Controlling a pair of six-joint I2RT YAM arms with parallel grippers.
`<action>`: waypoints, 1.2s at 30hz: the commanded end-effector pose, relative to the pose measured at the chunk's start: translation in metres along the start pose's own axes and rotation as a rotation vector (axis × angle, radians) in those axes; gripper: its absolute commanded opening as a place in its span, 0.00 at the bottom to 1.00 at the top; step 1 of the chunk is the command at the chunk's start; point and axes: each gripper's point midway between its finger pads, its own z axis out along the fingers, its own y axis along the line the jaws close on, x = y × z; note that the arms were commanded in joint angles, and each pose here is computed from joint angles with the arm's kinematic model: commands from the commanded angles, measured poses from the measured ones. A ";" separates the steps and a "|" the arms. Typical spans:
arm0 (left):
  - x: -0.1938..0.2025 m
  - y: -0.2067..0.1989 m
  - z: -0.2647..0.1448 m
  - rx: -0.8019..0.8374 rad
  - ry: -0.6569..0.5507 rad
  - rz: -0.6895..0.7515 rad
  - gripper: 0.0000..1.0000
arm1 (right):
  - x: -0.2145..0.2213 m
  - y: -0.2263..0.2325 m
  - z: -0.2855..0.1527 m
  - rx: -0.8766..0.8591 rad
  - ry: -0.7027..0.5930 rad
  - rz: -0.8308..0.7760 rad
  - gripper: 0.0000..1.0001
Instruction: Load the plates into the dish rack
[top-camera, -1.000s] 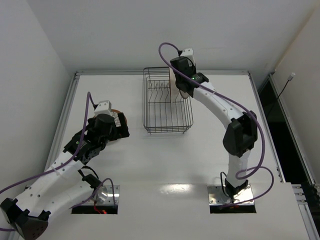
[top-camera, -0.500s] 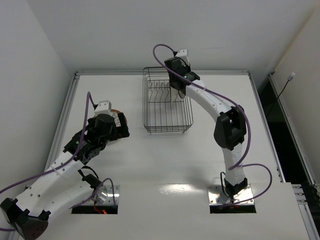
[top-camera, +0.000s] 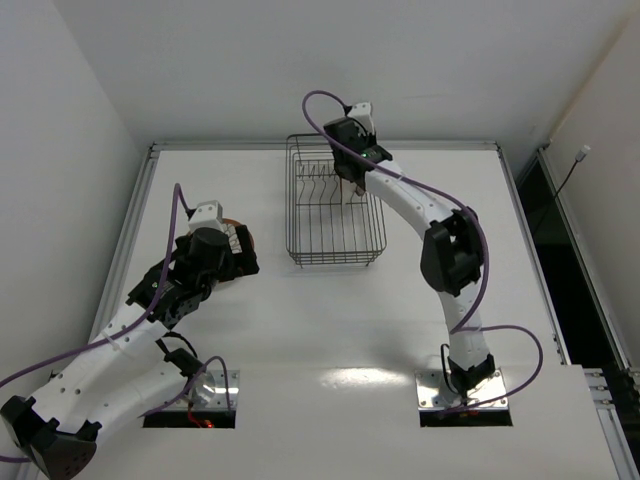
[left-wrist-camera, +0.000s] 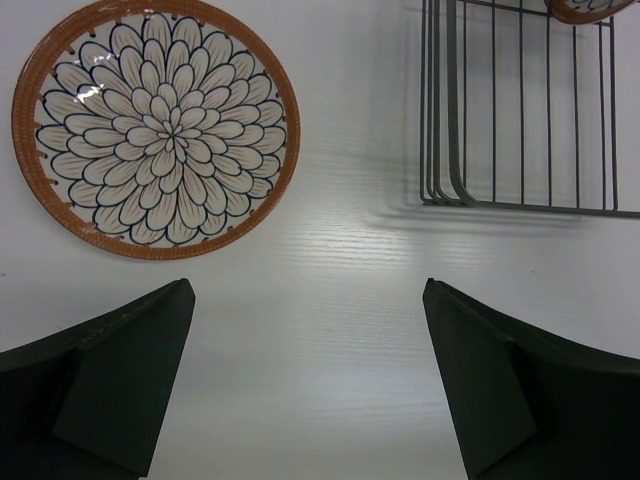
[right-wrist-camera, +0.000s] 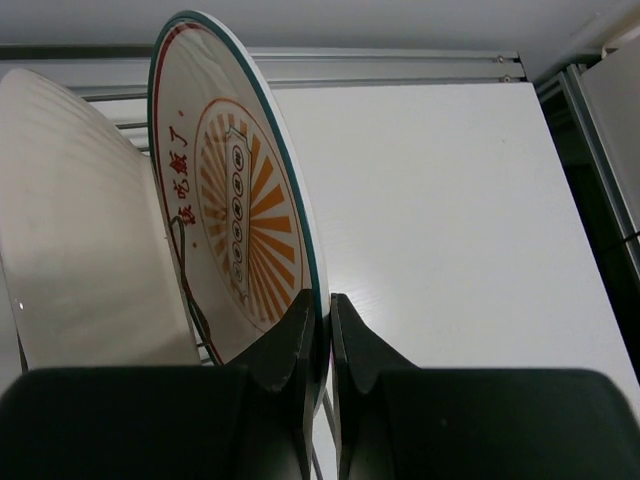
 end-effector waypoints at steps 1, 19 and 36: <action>-0.016 -0.007 -0.007 0.021 -0.038 -0.023 1.00 | 0.026 -0.002 0.004 0.056 0.045 -0.016 0.02; -0.016 -0.007 -0.007 0.021 -0.038 -0.023 1.00 | 0.033 -0.001 -0.026 0.063 0.022 -0.016 0.58; 0.008 -0.020 0.032 -0.131 0.147 0.303 1.00 | -0.031 -0.105 -0.171 -0.313 -0.053 0.241 0.86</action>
